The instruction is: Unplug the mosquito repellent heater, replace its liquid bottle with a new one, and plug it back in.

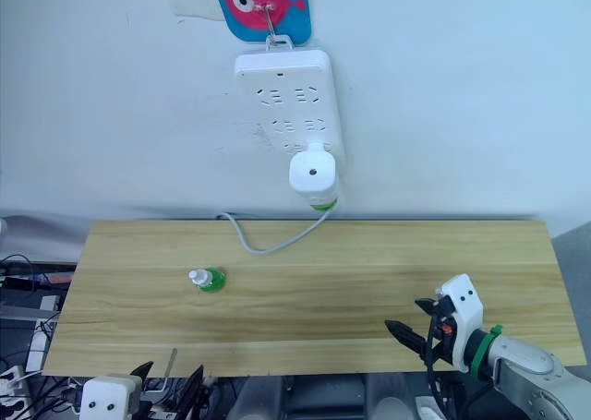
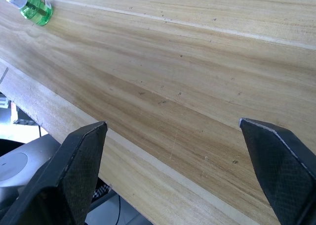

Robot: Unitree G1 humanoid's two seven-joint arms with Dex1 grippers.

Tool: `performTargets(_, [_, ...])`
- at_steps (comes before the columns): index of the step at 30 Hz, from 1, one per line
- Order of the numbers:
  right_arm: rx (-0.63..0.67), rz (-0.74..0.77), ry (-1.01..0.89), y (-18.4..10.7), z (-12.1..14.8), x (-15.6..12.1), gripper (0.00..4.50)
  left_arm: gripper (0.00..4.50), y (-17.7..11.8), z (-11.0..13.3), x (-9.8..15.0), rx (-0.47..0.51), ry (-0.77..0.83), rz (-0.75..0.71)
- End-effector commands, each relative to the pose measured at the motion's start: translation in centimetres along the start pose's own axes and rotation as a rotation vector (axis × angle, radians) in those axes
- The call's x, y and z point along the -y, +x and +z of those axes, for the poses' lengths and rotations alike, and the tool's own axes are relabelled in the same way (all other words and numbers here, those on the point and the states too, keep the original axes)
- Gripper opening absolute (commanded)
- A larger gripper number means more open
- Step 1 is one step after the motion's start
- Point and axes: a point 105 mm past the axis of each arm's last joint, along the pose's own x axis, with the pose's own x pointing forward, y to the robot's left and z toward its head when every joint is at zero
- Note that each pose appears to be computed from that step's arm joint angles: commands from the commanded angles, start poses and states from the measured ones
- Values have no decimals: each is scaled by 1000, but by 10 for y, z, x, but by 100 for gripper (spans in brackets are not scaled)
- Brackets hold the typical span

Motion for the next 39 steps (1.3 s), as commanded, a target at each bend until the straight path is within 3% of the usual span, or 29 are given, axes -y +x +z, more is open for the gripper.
performTargets(1, [7,17,-10,-2,2,-3,450,447,-5,0,-3,1,3,15])
performTargets(16, [-17,41,-20,-5,-4,-10,450,447,-4,9,-5,50,-5,6])
performTargets(26, [-5,39,-42,-6,-2,-10,450,447,19,24,-6,109,43,-70])
performTargets(39, [160,142,-295,-1,63,-36,450,447,37,71,-3,233,107,-276])
